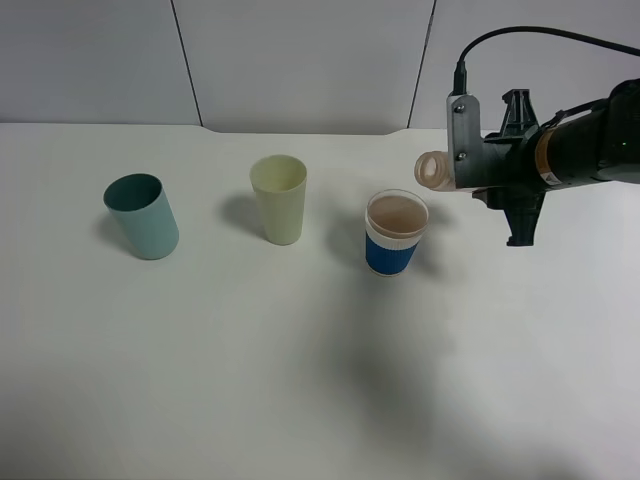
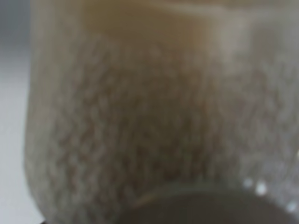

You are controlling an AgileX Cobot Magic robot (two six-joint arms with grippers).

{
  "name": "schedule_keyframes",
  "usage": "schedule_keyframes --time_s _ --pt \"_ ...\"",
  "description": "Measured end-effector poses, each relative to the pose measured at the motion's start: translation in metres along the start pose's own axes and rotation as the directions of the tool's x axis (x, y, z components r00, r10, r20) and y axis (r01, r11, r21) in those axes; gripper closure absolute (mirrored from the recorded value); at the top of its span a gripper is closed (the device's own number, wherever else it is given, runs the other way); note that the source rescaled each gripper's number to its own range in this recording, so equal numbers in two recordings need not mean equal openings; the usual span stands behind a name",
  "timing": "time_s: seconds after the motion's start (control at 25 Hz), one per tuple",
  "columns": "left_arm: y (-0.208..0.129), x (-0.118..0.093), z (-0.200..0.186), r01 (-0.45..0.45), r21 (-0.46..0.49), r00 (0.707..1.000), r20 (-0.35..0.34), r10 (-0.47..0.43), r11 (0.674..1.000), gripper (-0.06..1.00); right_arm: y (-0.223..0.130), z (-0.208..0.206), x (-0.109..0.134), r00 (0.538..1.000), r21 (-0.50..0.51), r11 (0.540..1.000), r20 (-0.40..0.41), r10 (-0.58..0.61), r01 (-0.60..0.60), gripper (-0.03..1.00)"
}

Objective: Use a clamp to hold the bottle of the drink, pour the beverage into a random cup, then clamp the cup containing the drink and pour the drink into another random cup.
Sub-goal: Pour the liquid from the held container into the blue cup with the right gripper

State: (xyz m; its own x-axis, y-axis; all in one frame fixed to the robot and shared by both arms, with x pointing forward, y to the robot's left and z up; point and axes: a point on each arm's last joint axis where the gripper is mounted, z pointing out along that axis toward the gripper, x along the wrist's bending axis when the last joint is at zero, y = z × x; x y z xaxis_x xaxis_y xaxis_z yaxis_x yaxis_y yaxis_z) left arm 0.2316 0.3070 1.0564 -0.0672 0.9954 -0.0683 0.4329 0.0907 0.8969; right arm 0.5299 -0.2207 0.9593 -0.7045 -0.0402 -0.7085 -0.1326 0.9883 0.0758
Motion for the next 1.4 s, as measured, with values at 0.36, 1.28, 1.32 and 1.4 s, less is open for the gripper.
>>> schedule_keyframes --time_s 0.36,1.28,1.32,1.4 --pt "0.0 0.0 0.0 0.0 0.0 1.0 0.0 0.0 1.0 -0.06 0.0013 -0.0002 0.0012 0.998 0.016 0.998 -0.009 -0.068 0.069 0.95" --pt "0.0 0.0 0.0 0.0 0.0 1.0 0.0 0.0 1.0 -0.06 0.0031 -0.0004 0.0021 0.988 0.024 0.988 -0.017 -0.153 0.154 0.95" --pt "0.0 0.0 0.0 0.0 0.0 1.0 0.0 0.0 1.0 -0.06 0.0031 -0.0004 0.0021 0.988 0.024 0.988 -0.017 -0.153 0.154 0.95" --pt "0.0 0.0 0.0 0.0 0.0 1.0 0.0 0.0 1.0 -0.06 0.0031 -0.0004 0.0021 0.988 0.024 0.987 -0.017 -0.156 0.156 0.95"
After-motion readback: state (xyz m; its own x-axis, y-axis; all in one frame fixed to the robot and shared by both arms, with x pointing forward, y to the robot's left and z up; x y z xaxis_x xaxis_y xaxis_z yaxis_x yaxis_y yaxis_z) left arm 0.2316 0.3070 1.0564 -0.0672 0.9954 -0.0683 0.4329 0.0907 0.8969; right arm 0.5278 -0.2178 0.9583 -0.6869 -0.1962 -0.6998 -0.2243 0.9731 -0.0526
